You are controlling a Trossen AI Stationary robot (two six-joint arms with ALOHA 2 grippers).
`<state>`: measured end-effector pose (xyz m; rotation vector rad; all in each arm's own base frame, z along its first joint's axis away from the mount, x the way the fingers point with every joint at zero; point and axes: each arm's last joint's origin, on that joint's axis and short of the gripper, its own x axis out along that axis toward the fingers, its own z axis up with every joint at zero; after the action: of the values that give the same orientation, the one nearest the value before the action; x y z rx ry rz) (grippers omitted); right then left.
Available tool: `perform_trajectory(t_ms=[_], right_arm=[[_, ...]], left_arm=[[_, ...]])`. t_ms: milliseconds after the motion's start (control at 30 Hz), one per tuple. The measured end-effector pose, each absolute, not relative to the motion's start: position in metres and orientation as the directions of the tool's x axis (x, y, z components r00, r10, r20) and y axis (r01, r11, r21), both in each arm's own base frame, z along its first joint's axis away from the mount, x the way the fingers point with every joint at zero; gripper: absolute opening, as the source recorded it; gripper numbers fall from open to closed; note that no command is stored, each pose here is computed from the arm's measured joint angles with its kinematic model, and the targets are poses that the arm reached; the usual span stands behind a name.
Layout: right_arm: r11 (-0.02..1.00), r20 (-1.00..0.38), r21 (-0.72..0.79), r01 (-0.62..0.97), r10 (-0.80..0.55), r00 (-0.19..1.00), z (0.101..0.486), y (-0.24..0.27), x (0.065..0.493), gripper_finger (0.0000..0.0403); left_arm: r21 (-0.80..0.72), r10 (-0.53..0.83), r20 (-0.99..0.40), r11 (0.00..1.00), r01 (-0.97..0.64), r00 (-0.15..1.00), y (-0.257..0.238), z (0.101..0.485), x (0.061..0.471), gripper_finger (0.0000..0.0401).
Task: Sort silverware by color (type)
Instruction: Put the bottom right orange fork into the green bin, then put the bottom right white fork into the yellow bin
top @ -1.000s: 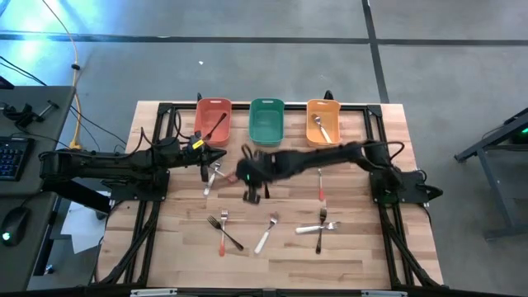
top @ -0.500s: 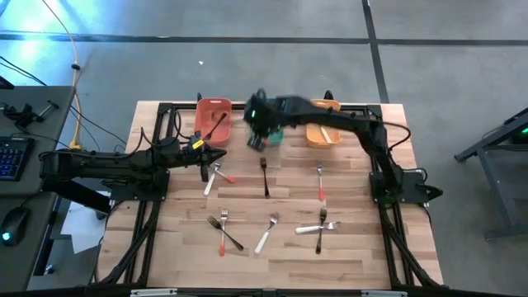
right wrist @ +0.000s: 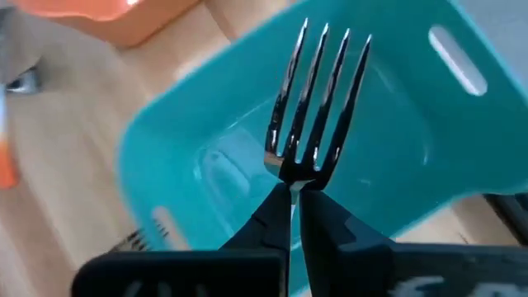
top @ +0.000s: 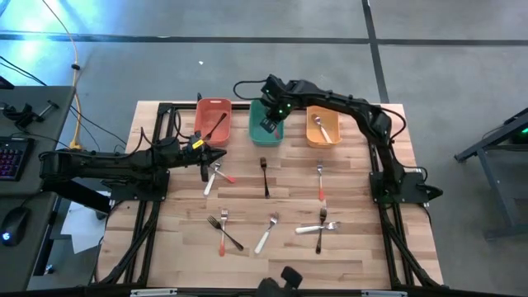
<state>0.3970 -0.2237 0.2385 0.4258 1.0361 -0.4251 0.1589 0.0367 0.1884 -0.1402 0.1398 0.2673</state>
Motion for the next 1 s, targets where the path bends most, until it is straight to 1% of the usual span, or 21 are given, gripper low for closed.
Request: perform_trajectory(t_ms=[133, 400, 567, 633, 733, 800, 867, 933, 1000], right_arm=[[0.832, -0.851, 0.199, 0.517, -0.114, 0.512, 0.218, -0.236, 0.394, 0.0], [0.834, -0.811, 0.211, 0.51, -0.141, 0.568, 0.187, -0.244, 0.388, 0.0001], [0.838, -0.807, 0.197, 0.509, -0.156, 0.57, 0.184, -0.248, 0.386, 0.0001], [0.844, -0.806, 0.19, 0.502, -0.158, 0.57, 0.185, -0.248, 0.386, 0.0009], [0.852, -0.786, 0.186, 0.49, -0.17, 0.594, 0.195, -0.249, 0.391, 0.0034], [0.864, -0.783, 0.174, 0.472, -0.169, 0.598, 0.207, -0.248, 0.393, 0.0053], [0.889, -0.782, 0.145, 0.434, -0.166, 0.6, 0.224, -0.245, 0.396, 0.0063], [0.915, -0.776, 0.079, 0.397, -0.193, 0.6, 0.247, -0.238, 0.397, 0.0058], [0.931, -0.756, 0.001, 0.366, -0.239, 0.609, 0.273, -0.23, 0.393, 0.0038]], left_arm=[[-0.119, 0.254, -0.155, 0.954, -0.274, 0.955, 0.037, 0.188, 0.159, 0.0], [-0.12, 0.257, -0.155, 0.954, -0.276, 0.954, 0.037, 0.188, 0.159, 0.0], [-0.12, 0.257, -0.155, 0.954, -0.276, 0.954, 0.037, 0.188, 0.159, 0.0], [-0.12, 0.257, -0.155, 0.954, -0.276, 0.954, 0.037, 0.188, 0.159, 0.0], [-0.114, 0.256, -0.156, 0.955, -0.275, 0.954, 0.037, 0.188, 0.159, 0.0], [-0.113, 0.255, -0.158, 0.955, -0.274, 0.954, 0.037, 0.188, 0.159, 0.0], [-0.113, 0.252, -0.163, 0.956, -0.272, 0.954, 0.037, 0.188, 0.159, 0.0], [-0.113, 0.251, -0.171, 0.956, -0.272, 0.953, 0.037, 0.187, 0.159, 0.0], [-0.11, 0.251, -0.184, 0.956, -0.273, 0.95, 0.037, 0.186, 0.159, 0.0]])
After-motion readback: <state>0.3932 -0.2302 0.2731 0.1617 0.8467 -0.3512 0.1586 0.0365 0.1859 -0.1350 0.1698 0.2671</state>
